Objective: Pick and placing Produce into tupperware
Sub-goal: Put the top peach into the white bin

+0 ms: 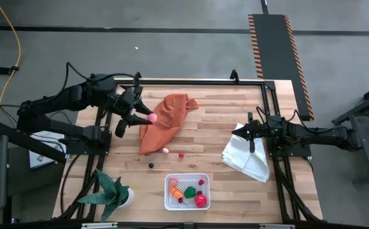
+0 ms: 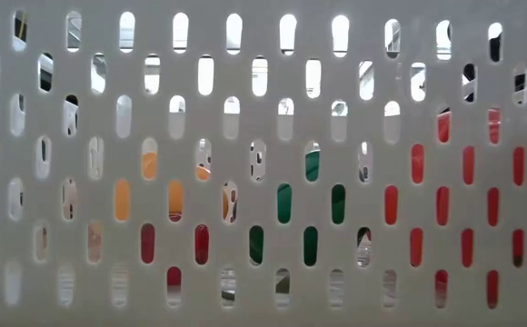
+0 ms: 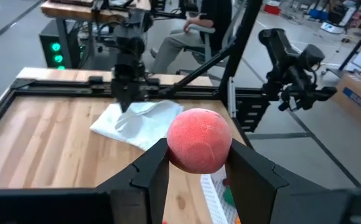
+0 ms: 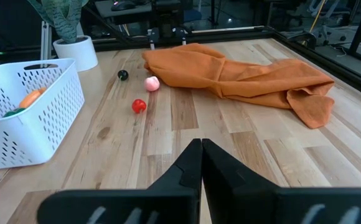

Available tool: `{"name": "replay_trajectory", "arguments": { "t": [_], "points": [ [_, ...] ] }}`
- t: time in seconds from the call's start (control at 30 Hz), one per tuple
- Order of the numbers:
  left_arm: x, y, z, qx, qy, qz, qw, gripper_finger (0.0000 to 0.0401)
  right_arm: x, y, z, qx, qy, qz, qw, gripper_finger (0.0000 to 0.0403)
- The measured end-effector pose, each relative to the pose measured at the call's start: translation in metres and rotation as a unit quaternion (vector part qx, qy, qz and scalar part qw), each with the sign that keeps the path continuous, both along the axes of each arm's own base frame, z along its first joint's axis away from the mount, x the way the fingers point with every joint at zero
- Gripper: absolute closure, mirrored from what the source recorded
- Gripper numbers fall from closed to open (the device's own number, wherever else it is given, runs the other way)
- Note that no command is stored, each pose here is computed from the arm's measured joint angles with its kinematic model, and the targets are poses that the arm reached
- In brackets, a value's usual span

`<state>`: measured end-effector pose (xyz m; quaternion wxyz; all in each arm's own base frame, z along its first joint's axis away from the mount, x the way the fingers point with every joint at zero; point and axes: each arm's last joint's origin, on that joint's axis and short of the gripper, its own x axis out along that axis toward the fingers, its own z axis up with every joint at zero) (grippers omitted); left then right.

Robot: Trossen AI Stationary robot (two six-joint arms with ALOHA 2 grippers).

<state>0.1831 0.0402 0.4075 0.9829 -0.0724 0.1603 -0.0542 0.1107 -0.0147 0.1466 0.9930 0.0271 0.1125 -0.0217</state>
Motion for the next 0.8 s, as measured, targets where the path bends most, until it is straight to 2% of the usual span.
{"name": "replay_trajectory", "arguments": {
  "t": [0.43, 0.8],
  "points": [
    [0.033, -0.039, -0.015, -0.019, 0.049, -0.018, 0.998, 0.0267, 0.0, 0.0, 0.0, 0.0, 0.0, 0.0, 1.0, 0.0402],
    [0.053, -0.066, -0.036, -0.003, 0.113, -0.013, 0.994, 0.0267, 0.0, 0.0, 0.0, 0.0, 0.0, 0.0, 1.0, 0.0402]
  ]
}}
